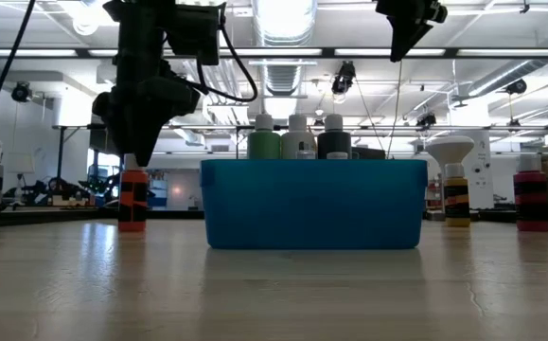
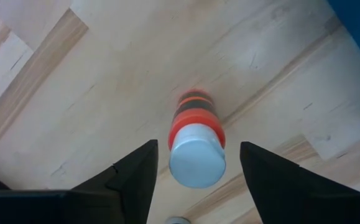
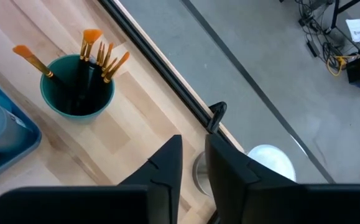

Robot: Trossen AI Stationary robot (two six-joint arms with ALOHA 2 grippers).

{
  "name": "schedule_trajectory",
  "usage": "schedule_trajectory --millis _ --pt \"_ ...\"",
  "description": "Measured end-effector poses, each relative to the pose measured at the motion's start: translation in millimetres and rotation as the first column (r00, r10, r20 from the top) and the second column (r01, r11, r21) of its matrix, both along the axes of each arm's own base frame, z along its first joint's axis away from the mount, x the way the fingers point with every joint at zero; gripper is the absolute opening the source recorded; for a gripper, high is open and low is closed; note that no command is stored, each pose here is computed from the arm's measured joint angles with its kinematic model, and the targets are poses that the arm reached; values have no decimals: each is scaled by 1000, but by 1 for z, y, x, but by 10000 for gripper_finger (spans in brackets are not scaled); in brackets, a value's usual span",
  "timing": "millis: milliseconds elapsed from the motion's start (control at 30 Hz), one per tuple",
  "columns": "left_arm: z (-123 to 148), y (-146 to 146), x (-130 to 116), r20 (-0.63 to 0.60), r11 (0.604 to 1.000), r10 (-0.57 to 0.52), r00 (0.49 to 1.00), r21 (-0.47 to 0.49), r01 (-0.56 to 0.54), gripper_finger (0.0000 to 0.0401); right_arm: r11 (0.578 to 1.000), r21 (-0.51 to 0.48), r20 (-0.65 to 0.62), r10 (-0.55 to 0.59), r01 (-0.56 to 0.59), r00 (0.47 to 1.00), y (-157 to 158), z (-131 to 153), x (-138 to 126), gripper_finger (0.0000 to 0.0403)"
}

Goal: Pick & Place Paint Supplies
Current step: Put the small orange paint bottle into the blue bin

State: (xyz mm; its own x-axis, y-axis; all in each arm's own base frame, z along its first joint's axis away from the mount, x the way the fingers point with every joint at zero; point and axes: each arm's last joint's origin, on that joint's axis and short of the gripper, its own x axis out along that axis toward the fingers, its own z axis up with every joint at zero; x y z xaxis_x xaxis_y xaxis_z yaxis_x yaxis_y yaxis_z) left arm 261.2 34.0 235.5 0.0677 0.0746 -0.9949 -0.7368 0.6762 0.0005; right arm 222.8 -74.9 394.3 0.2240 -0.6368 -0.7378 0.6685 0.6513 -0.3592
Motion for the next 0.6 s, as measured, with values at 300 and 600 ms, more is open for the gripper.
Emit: schedule_trajectory --millis 300,600 --pt "-5 0 -1 -6 1000 -15 1000 1 15 226 1000 0 0 0 0 1000 0 0 0 45" --pt "-7 0 0 12 1000 -16 1000 4 16 225 1000 0 1 0 0 1000 0 0 0 56"
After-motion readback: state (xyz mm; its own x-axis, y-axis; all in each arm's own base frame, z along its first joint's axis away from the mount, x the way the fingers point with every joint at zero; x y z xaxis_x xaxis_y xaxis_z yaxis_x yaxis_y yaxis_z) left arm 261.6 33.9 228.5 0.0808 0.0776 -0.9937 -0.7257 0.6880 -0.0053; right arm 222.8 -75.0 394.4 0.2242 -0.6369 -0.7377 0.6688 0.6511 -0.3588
